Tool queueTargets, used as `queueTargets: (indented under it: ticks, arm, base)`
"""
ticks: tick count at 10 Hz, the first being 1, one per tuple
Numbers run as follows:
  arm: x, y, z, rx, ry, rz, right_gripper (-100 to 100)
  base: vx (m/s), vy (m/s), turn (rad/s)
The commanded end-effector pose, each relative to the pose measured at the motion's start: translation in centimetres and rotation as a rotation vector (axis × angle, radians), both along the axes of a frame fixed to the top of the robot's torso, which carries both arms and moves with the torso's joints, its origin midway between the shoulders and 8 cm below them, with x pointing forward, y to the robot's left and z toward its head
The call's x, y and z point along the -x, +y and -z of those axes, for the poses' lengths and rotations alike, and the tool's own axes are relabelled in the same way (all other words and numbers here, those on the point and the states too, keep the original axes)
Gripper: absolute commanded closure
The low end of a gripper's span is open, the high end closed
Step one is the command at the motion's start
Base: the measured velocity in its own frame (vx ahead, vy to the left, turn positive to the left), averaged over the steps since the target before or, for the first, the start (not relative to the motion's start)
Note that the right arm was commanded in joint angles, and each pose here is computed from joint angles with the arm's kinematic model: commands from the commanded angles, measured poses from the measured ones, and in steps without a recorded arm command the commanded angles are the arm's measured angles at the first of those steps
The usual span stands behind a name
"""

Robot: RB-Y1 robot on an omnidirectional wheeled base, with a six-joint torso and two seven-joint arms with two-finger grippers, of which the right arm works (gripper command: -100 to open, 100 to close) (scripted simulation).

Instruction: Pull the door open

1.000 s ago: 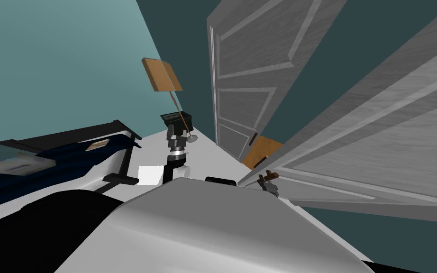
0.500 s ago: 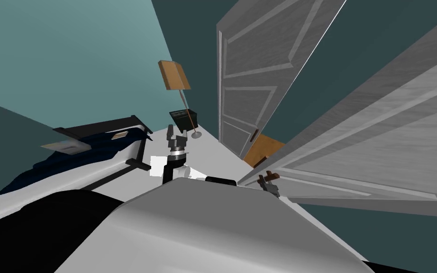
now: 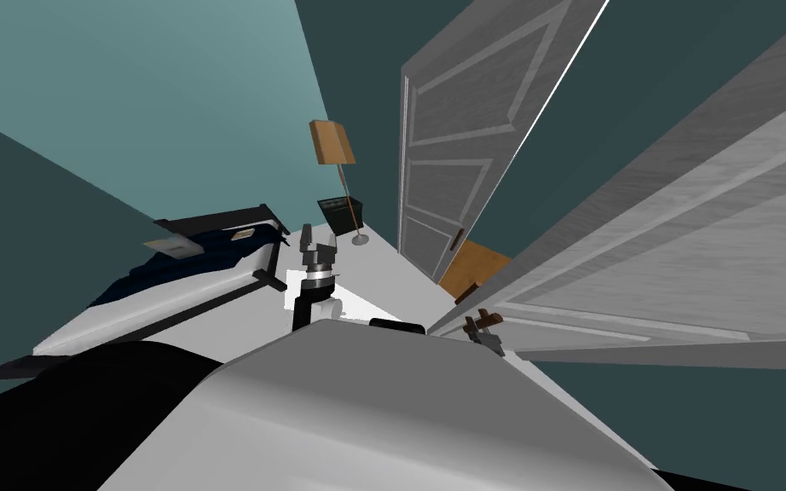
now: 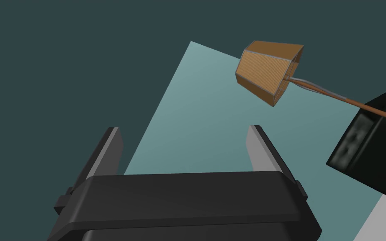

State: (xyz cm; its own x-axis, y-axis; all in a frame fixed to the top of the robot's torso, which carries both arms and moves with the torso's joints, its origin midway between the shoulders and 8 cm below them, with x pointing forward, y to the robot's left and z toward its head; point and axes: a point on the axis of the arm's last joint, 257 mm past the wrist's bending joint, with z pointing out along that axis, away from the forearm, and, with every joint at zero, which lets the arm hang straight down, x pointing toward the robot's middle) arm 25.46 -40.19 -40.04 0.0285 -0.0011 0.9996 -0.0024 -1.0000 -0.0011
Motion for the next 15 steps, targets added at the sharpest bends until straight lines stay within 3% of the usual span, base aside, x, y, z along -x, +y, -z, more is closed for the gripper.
queueTargets:
  ticks: [1,10,11,15]
  arm:
    - [-0.08,0.06,-0.24,-0.002,-0.009,-0.011,100]
    - [0.06,-0.35,-0.88,0.0,-0.028,-0.069,100]
    - [0.28,-0.05,-0.29,-0.002,-0.012,-0.067,100]
    - [0.36,-0.06,-0.34,-0.003,-0.014,-0.085,100]
  base:
    - [-0.225,-0.038,0.144]
    - [-0.218,-0.052,0.131]
    - [-0.071,-0.032,0.026]
    - [-0.182,-0.043,0.131]
